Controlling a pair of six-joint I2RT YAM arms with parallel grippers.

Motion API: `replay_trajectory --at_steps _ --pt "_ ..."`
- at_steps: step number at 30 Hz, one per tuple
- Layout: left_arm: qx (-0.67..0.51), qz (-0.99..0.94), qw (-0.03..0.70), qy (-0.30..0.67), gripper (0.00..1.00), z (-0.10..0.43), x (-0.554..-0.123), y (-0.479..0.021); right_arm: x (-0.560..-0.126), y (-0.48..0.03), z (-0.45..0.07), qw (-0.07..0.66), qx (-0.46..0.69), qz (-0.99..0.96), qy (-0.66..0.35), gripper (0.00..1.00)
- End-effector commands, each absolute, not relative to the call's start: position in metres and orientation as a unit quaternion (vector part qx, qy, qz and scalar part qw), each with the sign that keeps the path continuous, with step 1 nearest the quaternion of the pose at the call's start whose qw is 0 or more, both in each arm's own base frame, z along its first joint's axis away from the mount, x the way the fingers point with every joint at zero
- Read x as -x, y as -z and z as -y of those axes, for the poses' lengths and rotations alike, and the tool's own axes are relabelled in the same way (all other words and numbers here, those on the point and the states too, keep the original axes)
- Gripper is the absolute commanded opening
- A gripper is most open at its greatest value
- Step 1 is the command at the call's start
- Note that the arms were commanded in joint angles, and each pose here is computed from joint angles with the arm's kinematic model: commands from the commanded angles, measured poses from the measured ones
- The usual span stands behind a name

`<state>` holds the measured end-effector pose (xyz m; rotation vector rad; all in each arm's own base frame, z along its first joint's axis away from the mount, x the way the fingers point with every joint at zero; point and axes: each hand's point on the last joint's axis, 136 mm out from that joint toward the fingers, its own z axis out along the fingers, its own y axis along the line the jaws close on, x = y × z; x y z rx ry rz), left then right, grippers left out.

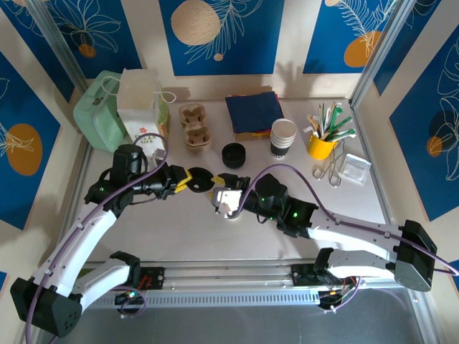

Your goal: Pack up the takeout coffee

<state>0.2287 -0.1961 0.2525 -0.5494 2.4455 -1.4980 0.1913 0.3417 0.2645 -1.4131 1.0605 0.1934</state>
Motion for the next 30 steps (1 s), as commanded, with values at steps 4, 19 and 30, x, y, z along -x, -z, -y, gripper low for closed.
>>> replay_trajectory --at_steps 4,19,30 --pt "0.188 -0.828 0.121 0.514 0.17 0.194 -0.23 -0.265 -0.19 -0.28 -0.351 0.641 0.625 -0.439 -0.081 0.42" --pt "0.184 -0.826 0.122 0.519 0.17 0.195 -0.231 -0.271 -0.193 -0.275 -0.358 0.629 0.637 -0.438 -0.078 0.41" --pt "0.182 -0.828 0.119 0.517 0.18 0.196 -0.232 -0.271 -0.201 -0.28 -0.362 0.632 0.633 -0.443 -0.06 0.33"
